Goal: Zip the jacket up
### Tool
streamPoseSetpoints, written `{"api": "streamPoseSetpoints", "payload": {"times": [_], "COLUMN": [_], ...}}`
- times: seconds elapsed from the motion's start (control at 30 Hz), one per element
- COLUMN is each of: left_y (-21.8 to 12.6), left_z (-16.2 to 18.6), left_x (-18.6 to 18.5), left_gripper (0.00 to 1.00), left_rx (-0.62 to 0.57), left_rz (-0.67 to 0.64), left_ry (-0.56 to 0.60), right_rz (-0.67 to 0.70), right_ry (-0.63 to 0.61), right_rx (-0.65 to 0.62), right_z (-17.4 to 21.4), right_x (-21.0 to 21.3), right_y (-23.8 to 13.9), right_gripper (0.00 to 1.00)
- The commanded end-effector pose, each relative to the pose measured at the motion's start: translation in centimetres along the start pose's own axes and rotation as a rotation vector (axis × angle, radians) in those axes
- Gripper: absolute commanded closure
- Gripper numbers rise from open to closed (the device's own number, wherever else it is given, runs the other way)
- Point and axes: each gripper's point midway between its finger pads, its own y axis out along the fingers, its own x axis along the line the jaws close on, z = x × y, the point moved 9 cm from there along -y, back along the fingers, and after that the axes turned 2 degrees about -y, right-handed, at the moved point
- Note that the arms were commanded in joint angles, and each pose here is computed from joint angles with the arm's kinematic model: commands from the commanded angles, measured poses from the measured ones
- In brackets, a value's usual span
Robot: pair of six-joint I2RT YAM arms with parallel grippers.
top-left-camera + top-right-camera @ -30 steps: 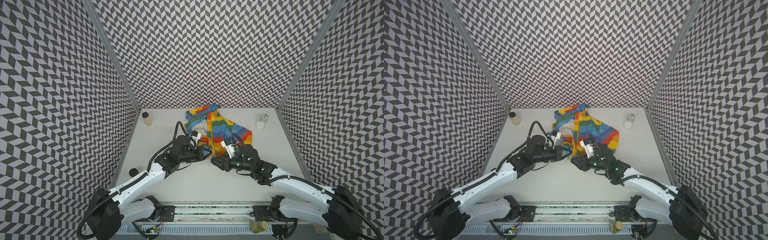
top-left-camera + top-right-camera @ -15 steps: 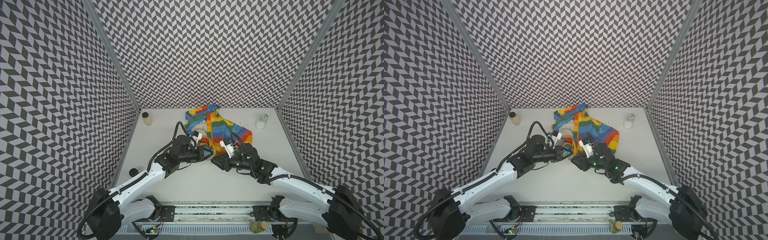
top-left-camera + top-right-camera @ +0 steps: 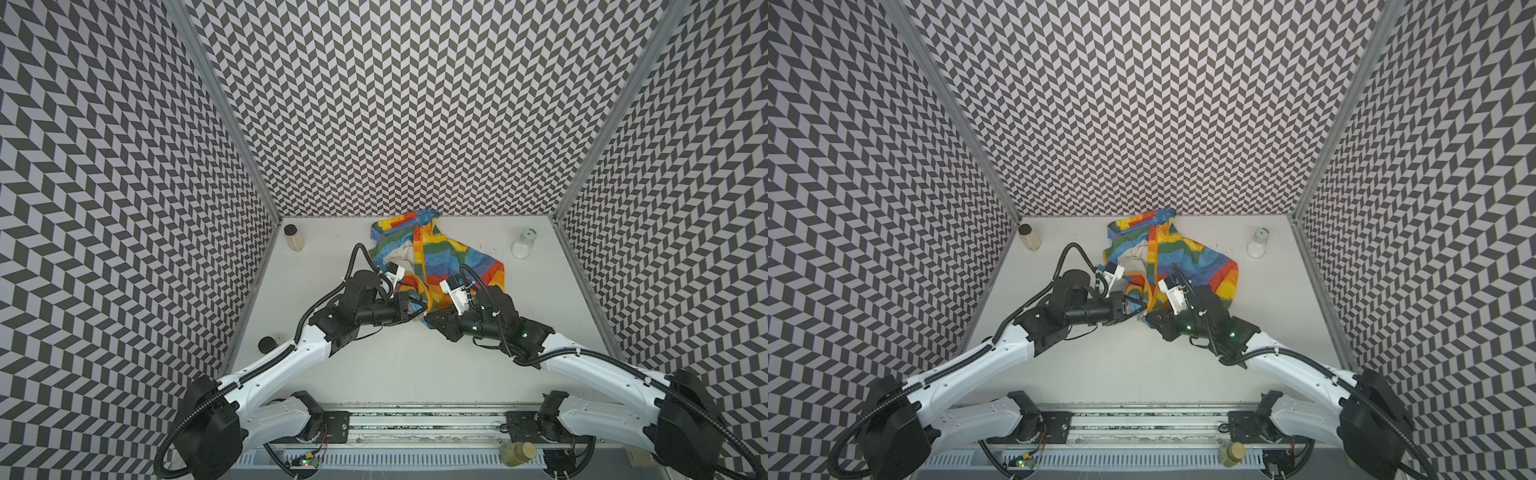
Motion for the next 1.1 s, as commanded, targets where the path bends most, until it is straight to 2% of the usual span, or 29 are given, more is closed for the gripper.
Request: {"api": "streamPoseSetpoints", "payload": {"times": [0.0,0.27,0.37,0.43,0.57,0.87,1.07], "left_y": [-0.2,-0.1,-0.2,-0.2,-0.1,0.2,-0.4], "left_z": [-0.1,-0.2,-0.3,-0.5,-1.1,-2.1,-2.7], "left_x": [-0.5,-0.3,-0.4,-0.6,-1.0,-1.9,-2.2], "left_gripper": [1.0,1.0,1.0,1.0,1.0,1.0,1.0], "left_rx": [-0.003,-0.004,-0.008,-0.011,-0.009,-0.001,-0.009], "left_rz": [0.029,0.012,0.02,0.036,0.056,0.088,0.133], "left_ry": [0.02,0.012,0.0,-0.025,-0.08,-0.208,-0.296], "right_rz": [-0.009,-0.006,-0.003,-0.005,0.009,0.061,0.151], "right_ry": [-0.039,-0.046,-0.08,-0.125,-0.241,-0.46,-0.62], "right_rx": [-0.063,-0.058,-0.067,-0.08,-0.119,-0.197,-0.209], "right_z": [-1.0,-0.5,-0.2,-0.1,-0.2,-1.0,-1.1], "right_x": [0.9,0.9,0.9,1.0,1.2,1.6,1.9], "right_y": [-0.9,-1.5,-2.1,-2.6,-3.7,-4.8,-4.6], "right_gripper": [0.86,0.89,0.8,0.7,0.62,0.61,0.53]}}
